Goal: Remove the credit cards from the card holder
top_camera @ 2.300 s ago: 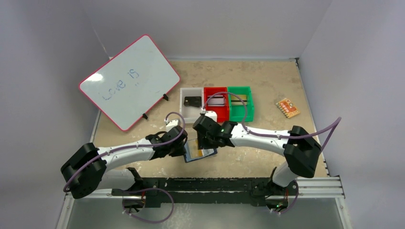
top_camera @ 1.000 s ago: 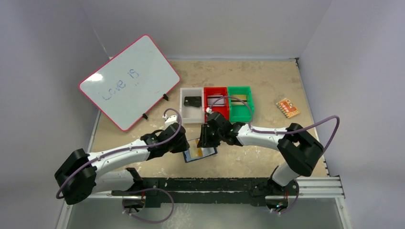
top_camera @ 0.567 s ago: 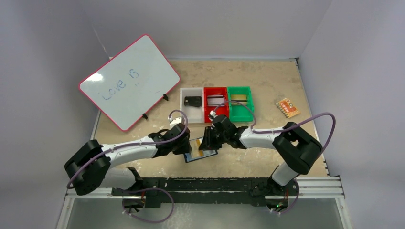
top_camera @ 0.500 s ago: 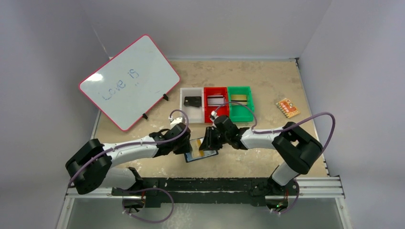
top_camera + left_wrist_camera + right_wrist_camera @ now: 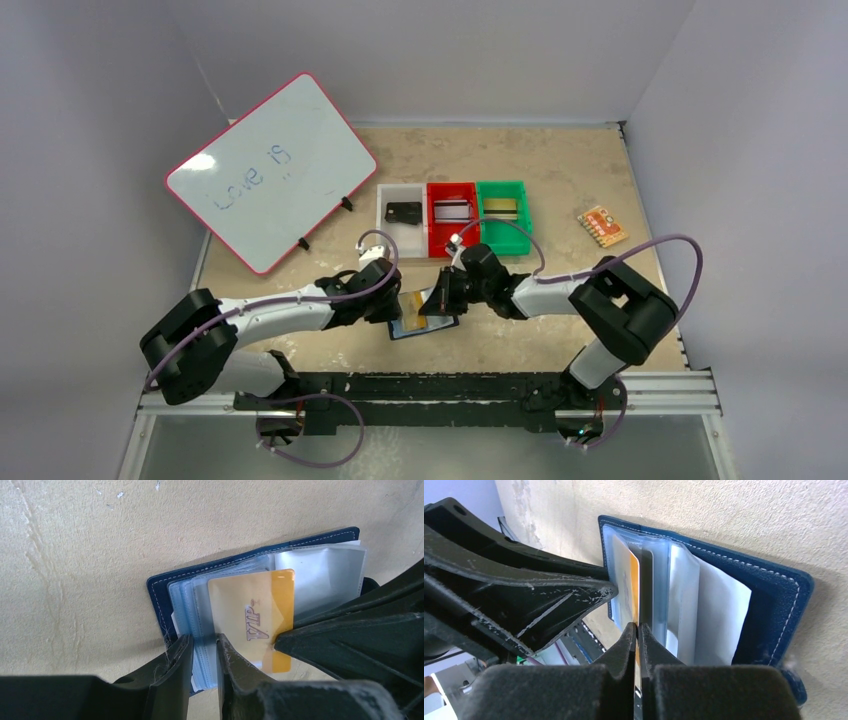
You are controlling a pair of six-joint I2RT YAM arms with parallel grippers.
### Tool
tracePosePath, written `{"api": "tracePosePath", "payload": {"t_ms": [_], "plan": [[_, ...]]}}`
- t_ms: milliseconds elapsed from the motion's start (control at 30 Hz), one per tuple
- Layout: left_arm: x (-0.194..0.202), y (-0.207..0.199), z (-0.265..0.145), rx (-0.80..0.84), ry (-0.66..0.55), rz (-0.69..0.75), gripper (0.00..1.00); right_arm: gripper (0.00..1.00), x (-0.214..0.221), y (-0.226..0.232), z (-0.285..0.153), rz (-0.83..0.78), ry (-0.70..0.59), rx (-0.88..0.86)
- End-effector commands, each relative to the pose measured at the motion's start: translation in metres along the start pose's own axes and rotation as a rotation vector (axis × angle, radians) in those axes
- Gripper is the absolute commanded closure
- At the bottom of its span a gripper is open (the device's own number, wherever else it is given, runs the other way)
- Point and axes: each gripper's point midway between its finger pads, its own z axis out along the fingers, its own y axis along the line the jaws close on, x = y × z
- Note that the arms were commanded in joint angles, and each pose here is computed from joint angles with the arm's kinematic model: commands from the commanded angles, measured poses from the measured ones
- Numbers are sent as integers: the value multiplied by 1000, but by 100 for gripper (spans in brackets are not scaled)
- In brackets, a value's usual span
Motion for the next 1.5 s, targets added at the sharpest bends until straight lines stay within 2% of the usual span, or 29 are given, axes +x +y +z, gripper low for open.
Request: {"api": "tracePosePath", "payload": {"t_ms": [0,500,867,1033,1467], "plan": [[7,17,3,-77,20,42,77,100,-6,2,-8,-1,-37,-19],[5,19,2,-87,6,44,77,100,1,-12,-18,-1,3,-39],[-49,-46,-40,153,-166,-38,69,100,-2,-22,-12,30,-4,11],[-40,-61,-33,213,-112,-32,69,100,-4,-24,-13,36,-12,24],[-4,-52,0,203,16,-9,71,100,-2,-29,-12,74,-13,16]]}}
